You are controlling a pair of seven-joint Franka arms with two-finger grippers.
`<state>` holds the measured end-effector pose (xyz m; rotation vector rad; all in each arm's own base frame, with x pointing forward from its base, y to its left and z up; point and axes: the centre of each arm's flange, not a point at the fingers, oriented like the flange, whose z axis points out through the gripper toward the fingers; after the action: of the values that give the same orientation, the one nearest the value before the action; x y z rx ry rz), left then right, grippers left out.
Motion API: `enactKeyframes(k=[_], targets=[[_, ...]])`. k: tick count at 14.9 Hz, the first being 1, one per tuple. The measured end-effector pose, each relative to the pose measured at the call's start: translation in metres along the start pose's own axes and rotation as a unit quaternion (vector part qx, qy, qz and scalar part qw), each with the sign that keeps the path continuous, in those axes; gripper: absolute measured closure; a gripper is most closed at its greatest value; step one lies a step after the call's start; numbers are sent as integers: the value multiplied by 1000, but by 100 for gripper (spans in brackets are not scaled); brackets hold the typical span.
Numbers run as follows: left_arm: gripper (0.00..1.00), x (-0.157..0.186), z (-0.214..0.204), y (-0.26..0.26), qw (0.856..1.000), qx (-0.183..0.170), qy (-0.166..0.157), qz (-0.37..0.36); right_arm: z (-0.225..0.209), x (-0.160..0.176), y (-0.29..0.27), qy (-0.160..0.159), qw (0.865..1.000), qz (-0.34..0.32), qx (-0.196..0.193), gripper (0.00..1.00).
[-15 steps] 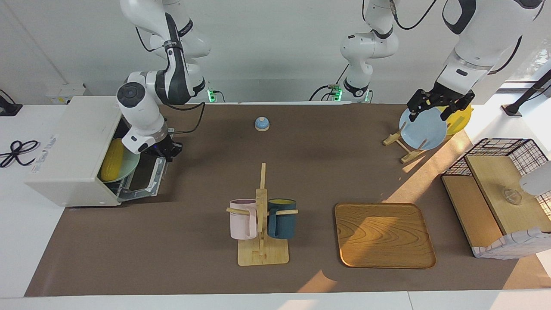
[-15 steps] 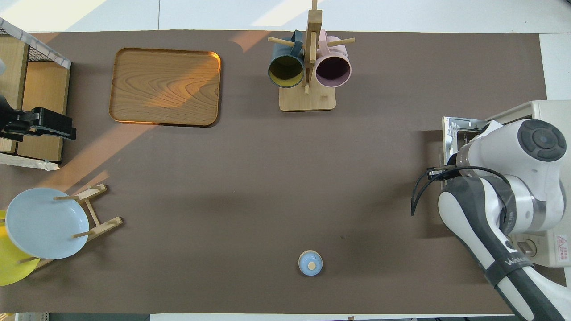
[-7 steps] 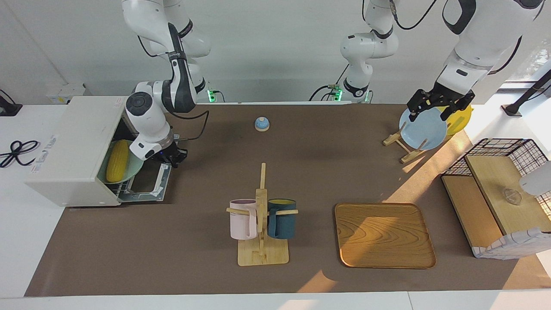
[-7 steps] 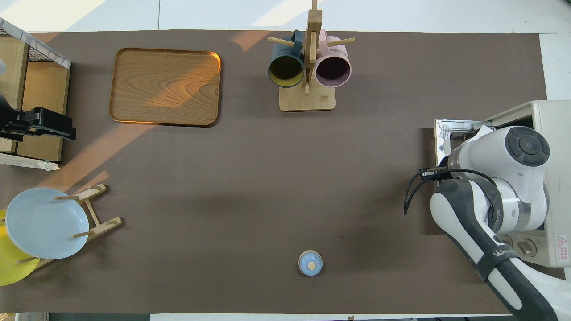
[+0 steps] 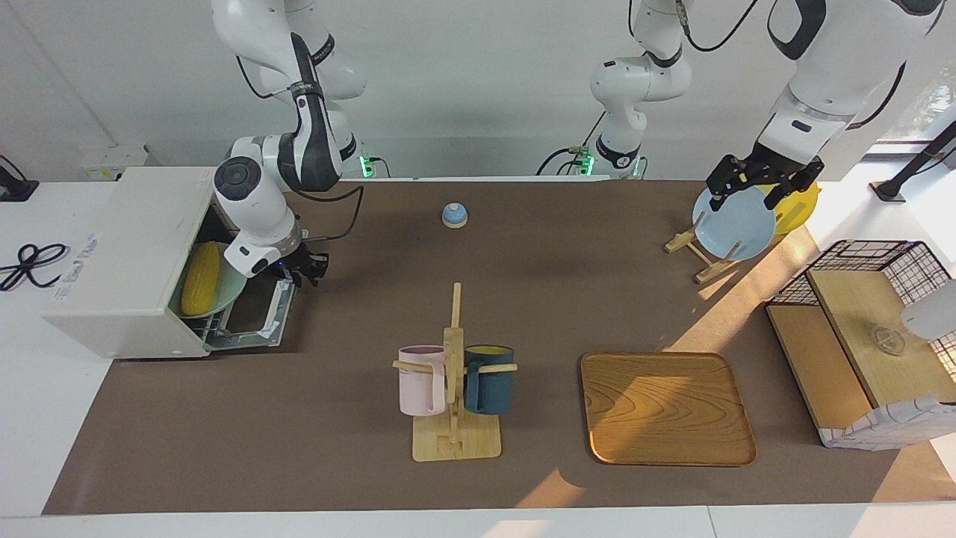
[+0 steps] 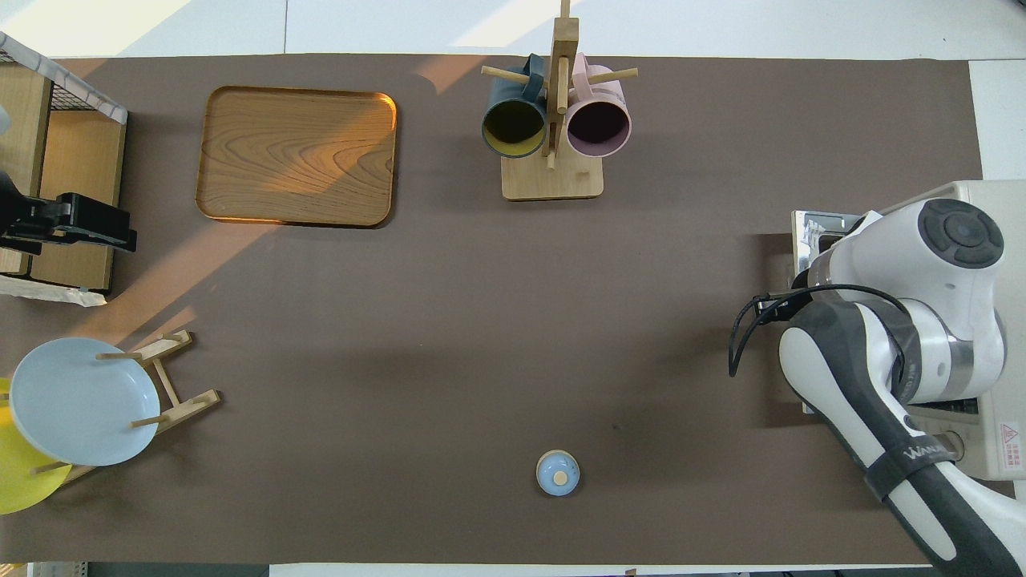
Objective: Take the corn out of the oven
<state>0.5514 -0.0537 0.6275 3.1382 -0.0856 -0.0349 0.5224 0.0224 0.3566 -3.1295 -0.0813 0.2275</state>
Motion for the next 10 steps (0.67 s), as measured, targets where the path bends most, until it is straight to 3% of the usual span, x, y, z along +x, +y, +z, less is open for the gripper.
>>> enactKeyframes(k=[1,6,7,9,10], targets=[[0,0,0,0,1000,0,0,0,-11,0,4,-5,1000,3,0,47],[0,0,0,0,1000,0,0,0,-31,-3,15,-7,1000,15,2,49],[0,0,0,0,1000,0,0,0,-28,-3,17,-7,1000,17,2,58],[0,0,0,0,1000,0,0,0,-20,-4,15,1,1000,15,2,63],[0,0,0,0,1000,0,0,0,-10,-5,17,9,1000,17,2,73]])
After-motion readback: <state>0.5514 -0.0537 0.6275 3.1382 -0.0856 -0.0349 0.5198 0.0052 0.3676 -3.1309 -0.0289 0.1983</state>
